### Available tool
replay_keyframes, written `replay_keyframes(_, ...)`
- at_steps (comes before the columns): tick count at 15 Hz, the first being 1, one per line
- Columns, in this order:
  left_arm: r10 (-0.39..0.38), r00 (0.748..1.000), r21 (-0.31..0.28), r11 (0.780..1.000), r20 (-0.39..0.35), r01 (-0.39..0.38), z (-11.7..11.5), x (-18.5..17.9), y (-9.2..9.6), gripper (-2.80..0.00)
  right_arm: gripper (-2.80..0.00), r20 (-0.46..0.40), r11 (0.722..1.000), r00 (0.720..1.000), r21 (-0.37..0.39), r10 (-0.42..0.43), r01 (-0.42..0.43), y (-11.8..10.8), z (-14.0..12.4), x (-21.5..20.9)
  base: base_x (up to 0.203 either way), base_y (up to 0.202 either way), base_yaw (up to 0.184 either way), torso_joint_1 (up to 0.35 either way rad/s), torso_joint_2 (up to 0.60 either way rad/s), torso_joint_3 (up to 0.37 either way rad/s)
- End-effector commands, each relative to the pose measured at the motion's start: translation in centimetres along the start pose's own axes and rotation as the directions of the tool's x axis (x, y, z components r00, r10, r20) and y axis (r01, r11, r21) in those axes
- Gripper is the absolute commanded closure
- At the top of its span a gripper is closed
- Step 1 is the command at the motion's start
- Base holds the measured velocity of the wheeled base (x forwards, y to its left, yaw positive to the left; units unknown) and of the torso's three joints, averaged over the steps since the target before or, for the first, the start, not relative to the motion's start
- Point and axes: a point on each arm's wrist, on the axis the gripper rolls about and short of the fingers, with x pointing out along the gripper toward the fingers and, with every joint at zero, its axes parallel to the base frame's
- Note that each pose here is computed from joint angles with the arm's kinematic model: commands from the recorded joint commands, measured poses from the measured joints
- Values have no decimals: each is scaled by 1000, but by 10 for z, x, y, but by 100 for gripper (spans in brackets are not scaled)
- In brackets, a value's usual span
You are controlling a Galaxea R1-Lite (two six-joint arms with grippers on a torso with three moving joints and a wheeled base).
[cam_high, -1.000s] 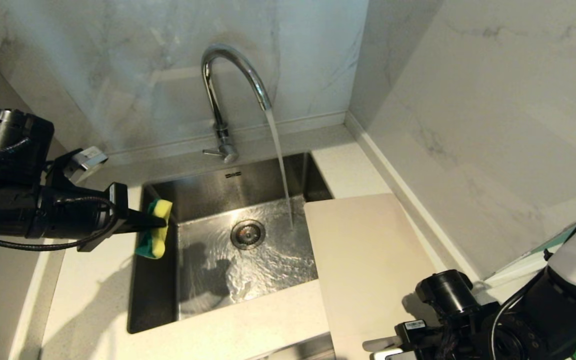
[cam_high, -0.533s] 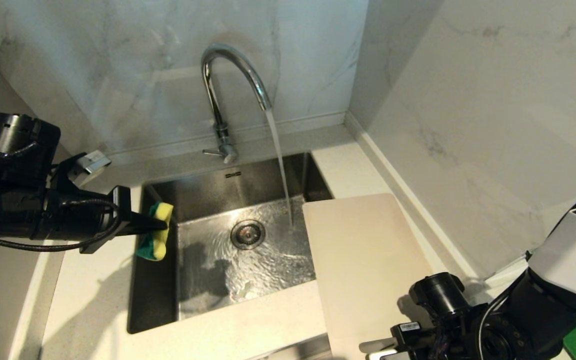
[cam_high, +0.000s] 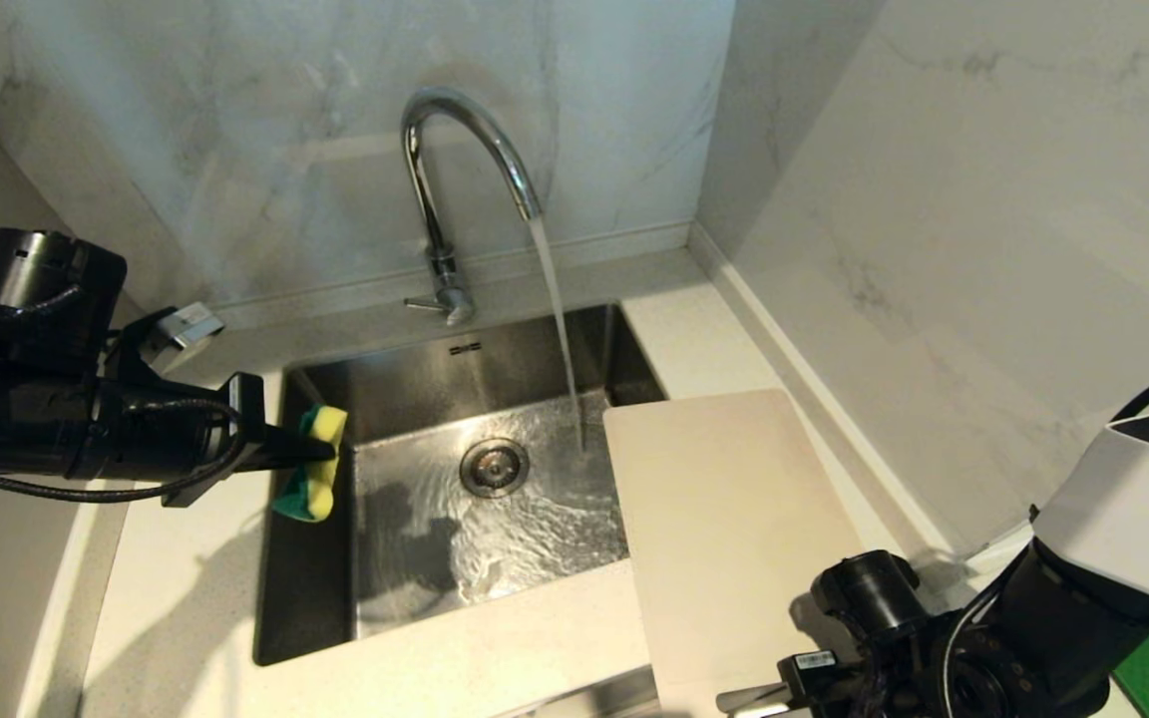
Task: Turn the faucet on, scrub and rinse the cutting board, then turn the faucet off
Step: Put down the cutting board
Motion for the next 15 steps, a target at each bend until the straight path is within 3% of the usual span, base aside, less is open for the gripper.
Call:
replay_keyframes(1,-1,1000,-4,1000,-2,1,0,0,0,0,0,2,1000,1000,-8,1,-1,0,0,0,0,0,0,0,0,0)
replay_keyframes(2,-1,1000,-4,1000,-2,1,0,0,0,0,-44,2,1000,1000,-9,1,-1,1,0,0,0,0,0,0,0,0)
replay_keyframes(3,-1,1000,-4,1000,-1,1,0,0,0,0,-280,2,1000,1000,-7,3,-3,1,0,1,0,0,0,0,0,0)
replay_keyframes(9,-8,1000,3,1000,7,8,0,-4,-2,0,-280,6,1000,1000,-17,-7,7,2,3,-4,0,0,0,0,0,0)
replay_keyframes(15,-31,999,14,999,32,30,-2,-16,-9,0,-280,60,993,994,-59,-96,99,3,16,-32,0,0,0,0,0,0)
